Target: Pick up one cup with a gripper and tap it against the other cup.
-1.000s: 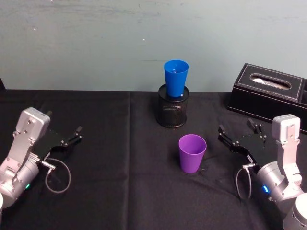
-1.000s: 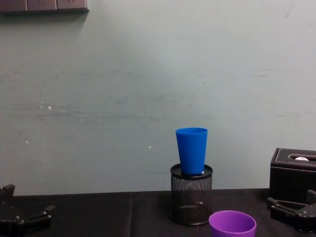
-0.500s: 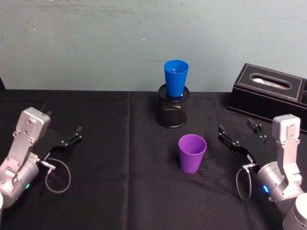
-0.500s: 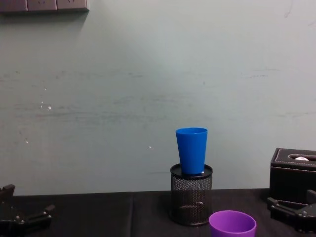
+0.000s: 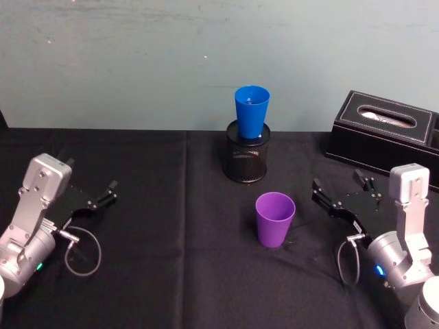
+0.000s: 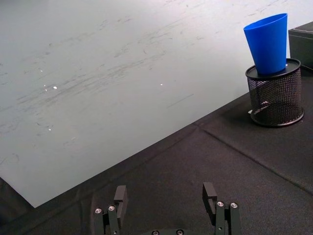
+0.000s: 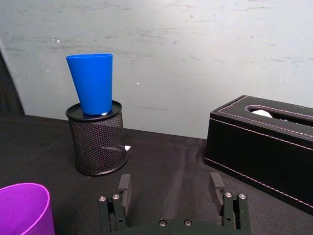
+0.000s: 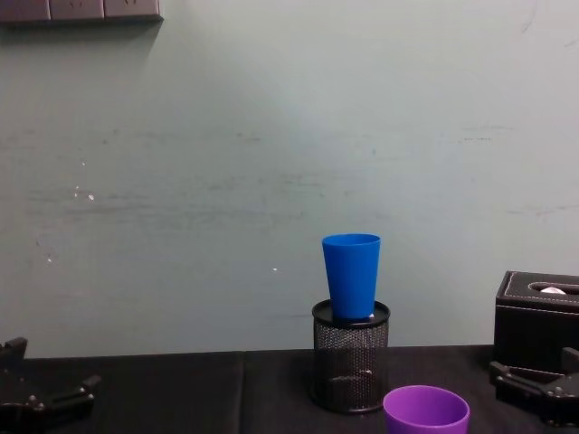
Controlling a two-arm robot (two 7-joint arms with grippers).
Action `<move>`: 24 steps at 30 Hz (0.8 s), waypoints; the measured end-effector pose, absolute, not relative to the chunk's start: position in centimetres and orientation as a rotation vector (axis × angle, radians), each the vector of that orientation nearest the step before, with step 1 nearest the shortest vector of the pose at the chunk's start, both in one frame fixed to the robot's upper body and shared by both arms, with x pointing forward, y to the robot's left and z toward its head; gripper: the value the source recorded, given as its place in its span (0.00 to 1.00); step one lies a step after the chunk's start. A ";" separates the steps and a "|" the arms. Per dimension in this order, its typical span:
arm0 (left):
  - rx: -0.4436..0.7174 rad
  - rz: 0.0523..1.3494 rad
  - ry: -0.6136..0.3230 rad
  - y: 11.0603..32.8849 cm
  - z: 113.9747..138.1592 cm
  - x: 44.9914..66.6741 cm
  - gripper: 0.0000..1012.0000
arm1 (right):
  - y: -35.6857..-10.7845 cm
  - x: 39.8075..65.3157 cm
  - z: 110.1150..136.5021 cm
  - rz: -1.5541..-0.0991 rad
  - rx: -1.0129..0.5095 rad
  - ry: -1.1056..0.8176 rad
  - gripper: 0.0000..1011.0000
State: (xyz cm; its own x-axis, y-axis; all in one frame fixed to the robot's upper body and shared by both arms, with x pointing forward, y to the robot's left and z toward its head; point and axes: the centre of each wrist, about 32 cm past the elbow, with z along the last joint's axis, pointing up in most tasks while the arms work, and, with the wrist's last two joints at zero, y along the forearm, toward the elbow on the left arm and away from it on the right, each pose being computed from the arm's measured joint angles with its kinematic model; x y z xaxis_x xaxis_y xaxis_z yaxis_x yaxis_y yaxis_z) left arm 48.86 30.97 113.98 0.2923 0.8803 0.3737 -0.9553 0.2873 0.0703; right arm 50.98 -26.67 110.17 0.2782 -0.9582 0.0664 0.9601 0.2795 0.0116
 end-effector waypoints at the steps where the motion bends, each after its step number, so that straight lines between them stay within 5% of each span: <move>1: 0.304 1.248 -0.285 31.0 114.0 48.9 1.00 | -26.7 51.0 110.2 -1.287 -0.033 -0.065 0.99; 24: 0.304 1.248 -0.285 31.0 114.0 48.9 1.00 | -26.7 51.0 110.2 -1.287 -0.033 -0.064 0.99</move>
State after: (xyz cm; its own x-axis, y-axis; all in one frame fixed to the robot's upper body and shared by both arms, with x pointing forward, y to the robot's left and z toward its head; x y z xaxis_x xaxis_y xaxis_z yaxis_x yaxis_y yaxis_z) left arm 48.86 30.97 113.98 0.2923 0.8803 0.3737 -0.9553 0.2873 0.0703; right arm 50.98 -26.67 110.17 0.2782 -0.9582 0.0664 0.9601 0.2795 0.0116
